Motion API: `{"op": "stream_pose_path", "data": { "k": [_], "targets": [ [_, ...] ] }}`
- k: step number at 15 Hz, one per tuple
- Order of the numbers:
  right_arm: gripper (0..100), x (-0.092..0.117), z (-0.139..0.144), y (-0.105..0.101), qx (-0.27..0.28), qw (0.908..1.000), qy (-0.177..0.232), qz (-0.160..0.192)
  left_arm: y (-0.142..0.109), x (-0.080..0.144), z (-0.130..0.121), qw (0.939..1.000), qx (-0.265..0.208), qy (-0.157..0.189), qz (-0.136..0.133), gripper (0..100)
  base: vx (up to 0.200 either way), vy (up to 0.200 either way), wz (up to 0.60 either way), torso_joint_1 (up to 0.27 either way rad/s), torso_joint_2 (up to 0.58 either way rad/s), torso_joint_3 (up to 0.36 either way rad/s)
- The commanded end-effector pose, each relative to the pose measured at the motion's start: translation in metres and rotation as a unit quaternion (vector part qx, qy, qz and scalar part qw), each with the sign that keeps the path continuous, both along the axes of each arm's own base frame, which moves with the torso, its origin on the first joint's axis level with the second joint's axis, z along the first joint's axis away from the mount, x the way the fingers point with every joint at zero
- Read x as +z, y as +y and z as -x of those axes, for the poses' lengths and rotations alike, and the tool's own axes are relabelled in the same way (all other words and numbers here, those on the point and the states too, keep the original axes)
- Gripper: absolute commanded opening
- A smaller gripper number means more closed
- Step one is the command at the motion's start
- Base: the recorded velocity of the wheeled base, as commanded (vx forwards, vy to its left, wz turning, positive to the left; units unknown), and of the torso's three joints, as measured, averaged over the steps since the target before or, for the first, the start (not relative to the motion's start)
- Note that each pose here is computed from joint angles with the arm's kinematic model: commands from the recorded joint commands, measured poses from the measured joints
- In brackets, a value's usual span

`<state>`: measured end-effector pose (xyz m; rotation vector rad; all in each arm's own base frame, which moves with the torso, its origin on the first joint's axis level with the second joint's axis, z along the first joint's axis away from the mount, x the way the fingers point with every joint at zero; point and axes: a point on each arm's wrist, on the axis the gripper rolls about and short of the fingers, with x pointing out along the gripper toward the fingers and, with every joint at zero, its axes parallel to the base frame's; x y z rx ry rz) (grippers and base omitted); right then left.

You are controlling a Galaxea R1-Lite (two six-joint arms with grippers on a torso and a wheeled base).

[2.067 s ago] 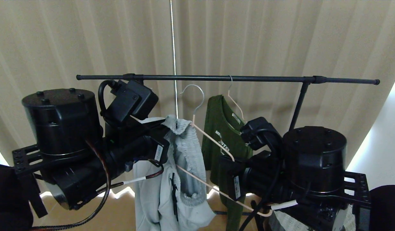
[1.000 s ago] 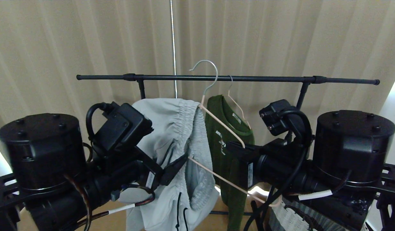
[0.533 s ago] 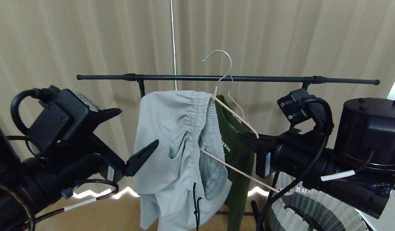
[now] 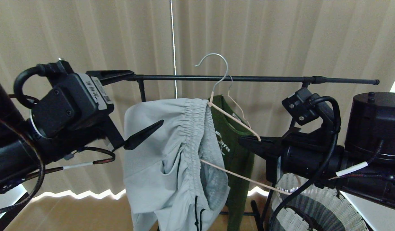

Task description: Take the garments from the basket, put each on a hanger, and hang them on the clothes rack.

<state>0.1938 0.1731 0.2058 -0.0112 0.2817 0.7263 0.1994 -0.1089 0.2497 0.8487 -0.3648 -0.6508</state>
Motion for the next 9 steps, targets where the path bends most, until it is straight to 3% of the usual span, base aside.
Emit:
{"op": "stream_pose_path", "data": {
  "k": [1,5,9],
  "targets": [
    [0,0.000,0.002,0.000,0.008,1.0000,-0.001,0.000,-0.012,-0.010,-0.025,0.9997,0.002,0.021,-0.013,100,0.000,0.000,0.00,0.000,0.00,0.000],
    [0,0.001,0.008,0.005,0.043,0.9990,0.000,-0.008,-0.005,-0.015,-0.044,0.9990,0.028,0.024,-0.025,100,0.000,0.000,0.00,0.000,0.00,0.000],
    [0,0.003,0.012,0.010,0.058,0.9983,-0.003,-0.010,-0.002,-0.018,-0.045,0.9986,0.033,0.028,-0.028,100,0.000,0.000,0.00,0.000,0.00,0.000]
  ]
}}
